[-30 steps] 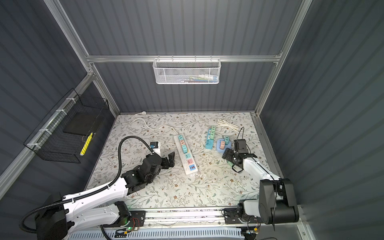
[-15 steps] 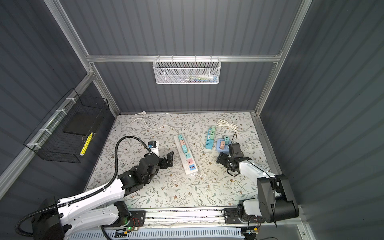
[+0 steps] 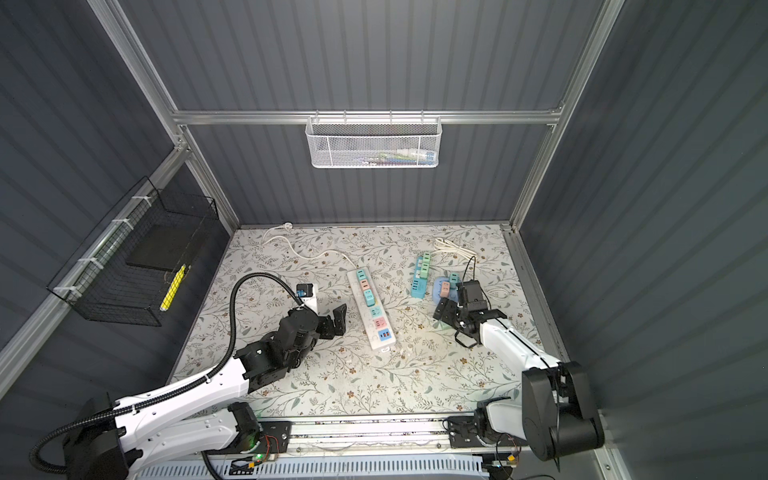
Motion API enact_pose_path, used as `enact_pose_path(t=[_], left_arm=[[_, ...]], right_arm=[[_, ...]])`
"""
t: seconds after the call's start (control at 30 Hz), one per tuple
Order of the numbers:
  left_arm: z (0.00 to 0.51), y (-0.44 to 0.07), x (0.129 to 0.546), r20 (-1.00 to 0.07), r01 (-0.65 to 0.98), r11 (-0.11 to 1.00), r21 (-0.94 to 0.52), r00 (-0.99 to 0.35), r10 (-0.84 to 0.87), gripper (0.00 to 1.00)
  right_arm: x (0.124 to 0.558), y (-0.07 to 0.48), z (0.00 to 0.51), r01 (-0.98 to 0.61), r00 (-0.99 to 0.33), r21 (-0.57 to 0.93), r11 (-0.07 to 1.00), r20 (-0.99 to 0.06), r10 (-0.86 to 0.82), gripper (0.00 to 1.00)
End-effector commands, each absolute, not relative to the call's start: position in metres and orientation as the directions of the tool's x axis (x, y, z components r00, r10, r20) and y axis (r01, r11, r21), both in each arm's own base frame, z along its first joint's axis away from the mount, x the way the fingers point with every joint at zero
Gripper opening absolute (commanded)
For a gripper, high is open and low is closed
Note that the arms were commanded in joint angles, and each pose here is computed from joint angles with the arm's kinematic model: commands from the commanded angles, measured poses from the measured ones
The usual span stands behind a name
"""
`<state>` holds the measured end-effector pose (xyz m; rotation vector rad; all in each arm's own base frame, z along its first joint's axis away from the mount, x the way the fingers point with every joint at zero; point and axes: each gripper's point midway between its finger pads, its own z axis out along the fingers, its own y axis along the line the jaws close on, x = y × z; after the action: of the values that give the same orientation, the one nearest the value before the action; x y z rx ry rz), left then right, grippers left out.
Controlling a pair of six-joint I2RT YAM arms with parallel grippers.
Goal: Insert the plug
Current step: 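Lower the right gripper over the green adapter and grasp it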
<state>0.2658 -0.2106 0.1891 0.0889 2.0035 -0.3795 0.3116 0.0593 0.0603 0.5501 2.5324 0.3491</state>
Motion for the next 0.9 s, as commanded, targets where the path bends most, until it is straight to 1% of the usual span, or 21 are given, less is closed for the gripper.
enact_pose_path(t=[0.0,0.1,0.17,0.27,0.43,0.63,0.73,0.87], left_arm=[[0.198,-0.207,0.267,-0.889,0.219,0.947,-0.236,-0.442,-0.120,1.00],[0.200,-0.207,0.267,-0.891,0.218,0.949,-0.227,-0.440,-0.112,1.00],[0.201,-0.206,0.268,-0.892,0.217,0.951,-0.221,-0.440,-0.107,1.00],[0.202,-0.205,0.268,-0.894,0.215,0.952,-0.219,-0.436,-0.107,1.00],[0.201,-0.208,0.269,-0.896,0.221,0.952,-0.213,-0.433,-0.100,1.00],[0.201,-0.208,0.269,-0.895,0.220,0.952,-0.213,-0.434,-0.100,1.00],[0.199,-0.207,0.269,-0.893,0.213,0.953,-0.214,-0.438,-0.102,1.00],[0.198,-0.203,0.267,-0.892,0.208,0.955,-0.213,-0.439,-0.103,1.00]], right_arm=[[0.322,0.048,0.052,0.312,-0.790,0.288,0.905,-0.450,0.416,0.90],[0.329,0.064,0.044,0.254,-0.820,0.335,0.907,-0.423,0.386,0.88],[0.328,0.073,0.040,0.235,-0.837,0.335,0.912,-0.408,0.365,0.86],[0.320,0.086,0.036,0.198,-0.857,0.280,0.939,-0.416,0.305,0.85],[0.311,0.076,0.024,0.232,-0.878,0.133,0.964,-0.399,0.266,0.81],[0.315,0.077,0.023,0.234,-0.886,0.083,0.969,-0.391,0.248,0.75],[0.318,0.074,0.024,0.239,-0.886,0.062,0.969,-0.394,0.243,0.74],[0.319,0.081,0.024,0.207,-0.892,0.064,0.976,-0.398,0.215,0.70]])
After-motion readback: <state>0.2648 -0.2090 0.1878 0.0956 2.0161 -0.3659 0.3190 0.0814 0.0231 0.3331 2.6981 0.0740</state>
